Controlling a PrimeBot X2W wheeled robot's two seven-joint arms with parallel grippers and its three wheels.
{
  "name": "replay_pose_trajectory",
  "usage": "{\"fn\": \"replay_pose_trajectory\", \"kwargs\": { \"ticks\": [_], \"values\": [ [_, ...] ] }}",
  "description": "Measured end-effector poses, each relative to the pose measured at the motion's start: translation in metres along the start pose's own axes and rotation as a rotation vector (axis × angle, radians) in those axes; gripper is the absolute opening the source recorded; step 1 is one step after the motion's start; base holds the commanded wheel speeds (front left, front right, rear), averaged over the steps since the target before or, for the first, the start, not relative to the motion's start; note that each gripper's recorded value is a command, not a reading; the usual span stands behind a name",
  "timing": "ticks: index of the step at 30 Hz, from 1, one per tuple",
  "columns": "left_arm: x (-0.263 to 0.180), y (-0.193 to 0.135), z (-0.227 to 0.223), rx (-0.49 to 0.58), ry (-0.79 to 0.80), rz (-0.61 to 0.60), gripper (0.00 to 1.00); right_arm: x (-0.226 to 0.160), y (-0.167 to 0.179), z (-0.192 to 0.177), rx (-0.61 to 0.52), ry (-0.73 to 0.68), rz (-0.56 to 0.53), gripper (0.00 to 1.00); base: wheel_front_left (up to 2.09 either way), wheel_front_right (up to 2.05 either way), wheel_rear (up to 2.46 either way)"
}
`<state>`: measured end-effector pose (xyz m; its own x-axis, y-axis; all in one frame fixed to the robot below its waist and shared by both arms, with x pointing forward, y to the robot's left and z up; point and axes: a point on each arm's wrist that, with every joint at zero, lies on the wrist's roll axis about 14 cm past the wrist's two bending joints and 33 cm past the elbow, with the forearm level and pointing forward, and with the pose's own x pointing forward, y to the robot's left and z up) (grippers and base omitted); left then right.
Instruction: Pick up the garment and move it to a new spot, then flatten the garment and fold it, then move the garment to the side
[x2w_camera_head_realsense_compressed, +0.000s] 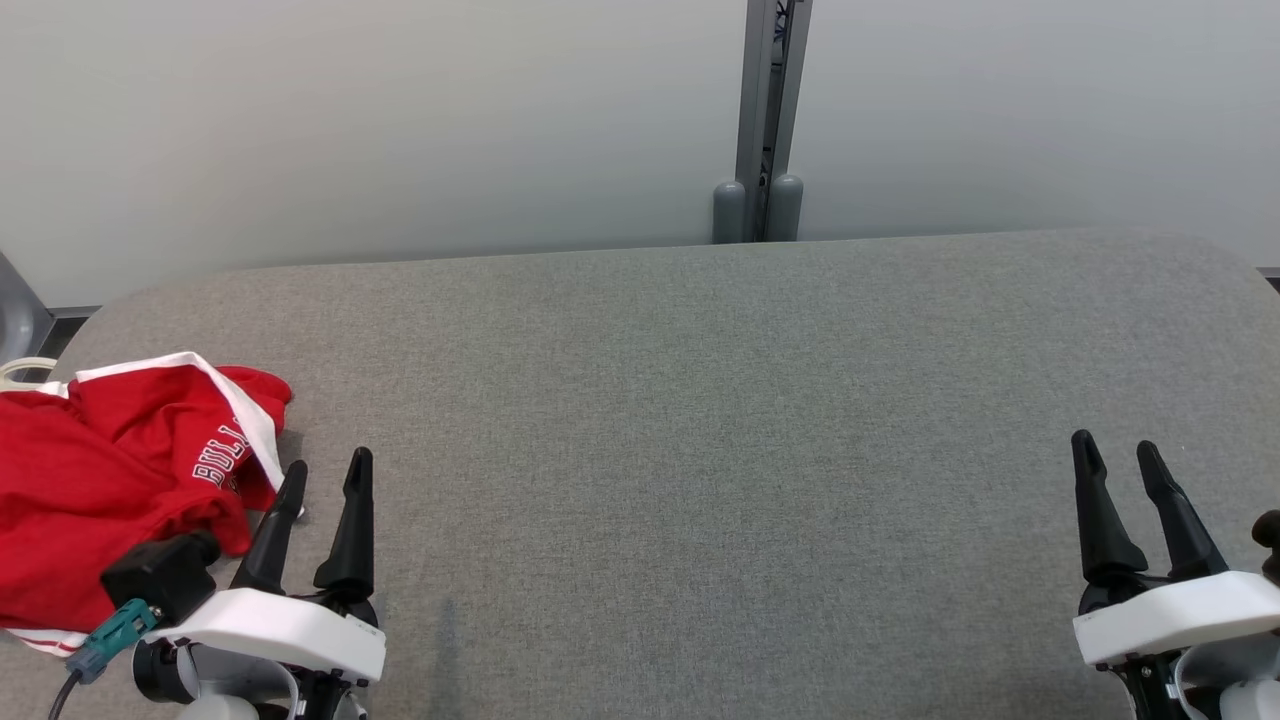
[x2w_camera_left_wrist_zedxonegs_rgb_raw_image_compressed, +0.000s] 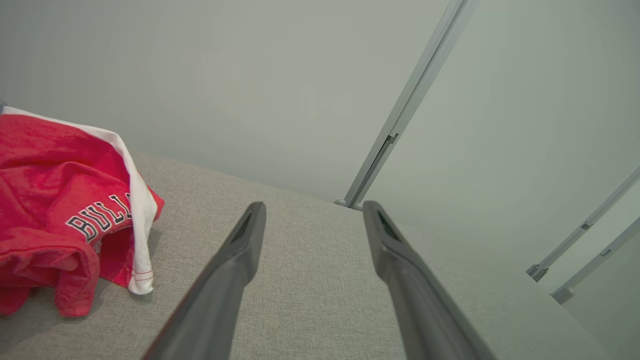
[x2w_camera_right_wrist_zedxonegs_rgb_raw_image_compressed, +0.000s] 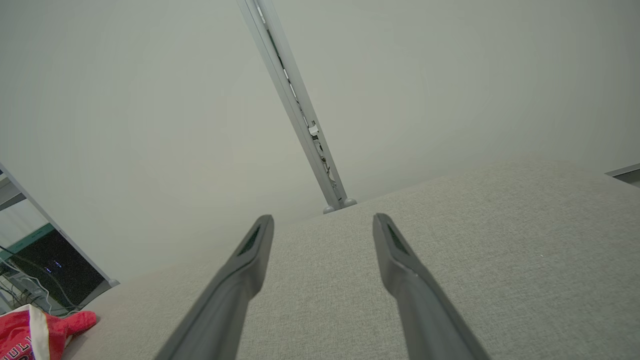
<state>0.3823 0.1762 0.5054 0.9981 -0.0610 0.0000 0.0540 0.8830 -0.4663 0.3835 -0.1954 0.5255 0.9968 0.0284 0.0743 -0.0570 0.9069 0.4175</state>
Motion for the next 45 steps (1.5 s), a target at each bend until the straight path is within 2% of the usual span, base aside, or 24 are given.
{"fn": "replay_pose_trajectory", "kwargs": {
  "ticks": [27,45],
  "values": [
    [-0.006,0.008,-0.014,0.302,0.027,0.000,1.00,-0.006,0.000,-0.020,-0.282,0.042,0.025,1.00,0.00,0.00,0.00],
    [-0.008,0.013,-0.021,0.399,0.037,-0.001,1.00,-0.011,0.001,-0.025,-0.344,0.038,0.030,1.00,0.00,0.00,0.00]
  ]
}}
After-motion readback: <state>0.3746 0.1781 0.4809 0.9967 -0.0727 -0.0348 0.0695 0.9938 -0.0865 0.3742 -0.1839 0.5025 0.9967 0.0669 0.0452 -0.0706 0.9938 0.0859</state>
